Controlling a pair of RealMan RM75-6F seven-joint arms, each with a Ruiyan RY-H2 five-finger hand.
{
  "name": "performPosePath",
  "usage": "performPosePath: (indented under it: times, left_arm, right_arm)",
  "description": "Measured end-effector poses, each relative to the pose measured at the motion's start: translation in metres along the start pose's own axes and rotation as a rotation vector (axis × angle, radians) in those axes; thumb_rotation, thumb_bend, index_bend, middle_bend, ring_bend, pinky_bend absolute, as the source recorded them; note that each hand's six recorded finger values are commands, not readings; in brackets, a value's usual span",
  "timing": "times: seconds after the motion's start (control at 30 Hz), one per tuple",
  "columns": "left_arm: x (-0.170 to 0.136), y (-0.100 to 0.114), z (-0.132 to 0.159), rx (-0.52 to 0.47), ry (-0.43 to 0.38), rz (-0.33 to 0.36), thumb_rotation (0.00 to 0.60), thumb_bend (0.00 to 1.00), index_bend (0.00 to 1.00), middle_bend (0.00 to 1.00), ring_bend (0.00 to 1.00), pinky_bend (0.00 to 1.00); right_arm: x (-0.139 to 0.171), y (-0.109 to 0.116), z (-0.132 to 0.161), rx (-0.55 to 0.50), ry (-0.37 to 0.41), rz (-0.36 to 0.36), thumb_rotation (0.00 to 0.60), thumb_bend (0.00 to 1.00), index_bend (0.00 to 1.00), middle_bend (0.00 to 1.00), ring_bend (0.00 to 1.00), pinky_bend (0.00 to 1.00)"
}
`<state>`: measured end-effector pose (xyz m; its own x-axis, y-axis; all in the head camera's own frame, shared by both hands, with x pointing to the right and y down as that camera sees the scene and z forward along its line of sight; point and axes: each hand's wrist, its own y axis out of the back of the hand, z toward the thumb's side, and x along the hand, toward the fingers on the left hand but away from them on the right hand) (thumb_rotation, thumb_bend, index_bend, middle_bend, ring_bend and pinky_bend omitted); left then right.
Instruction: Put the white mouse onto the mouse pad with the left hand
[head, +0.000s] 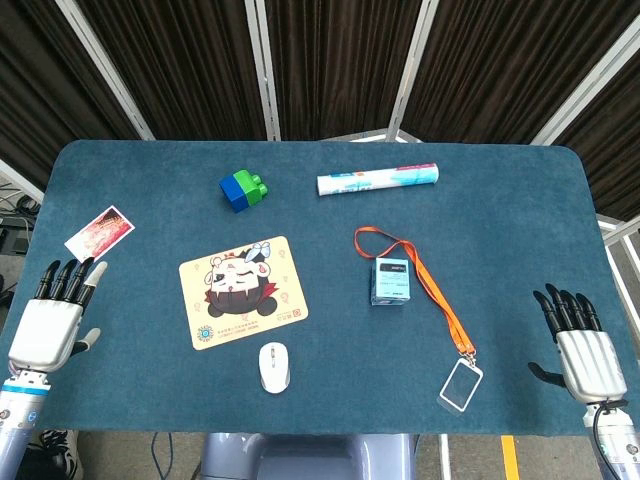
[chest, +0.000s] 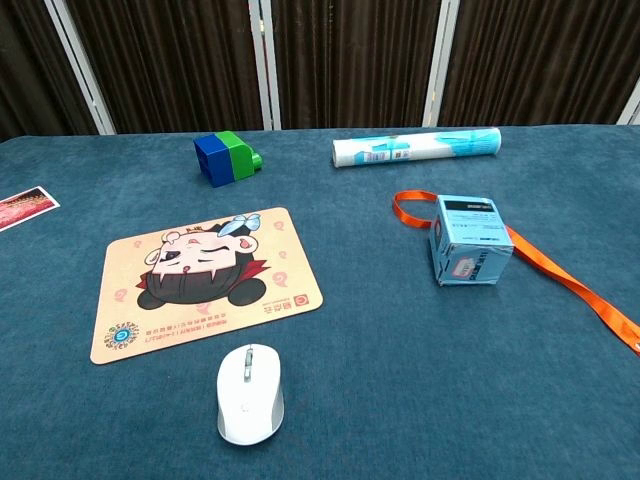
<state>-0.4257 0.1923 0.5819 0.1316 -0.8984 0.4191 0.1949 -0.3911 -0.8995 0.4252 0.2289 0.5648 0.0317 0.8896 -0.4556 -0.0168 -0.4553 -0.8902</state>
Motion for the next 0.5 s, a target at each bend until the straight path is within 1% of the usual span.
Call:
performPosePath:
  times: [0.5]
  left_arm:
    - [0.0008, -0.0001, -0.0002, 0.004, 0.001, 0.001, 0.600, 0.20, 0.00, 0.00, 0.00, 0.00]
  right_arm:
    - [-0.0005, -0.0003, 0.0002, 0.000, -0.001, 0.002, 0.600, 0.09, 0.00, 0.00, 0.00, 0.00]
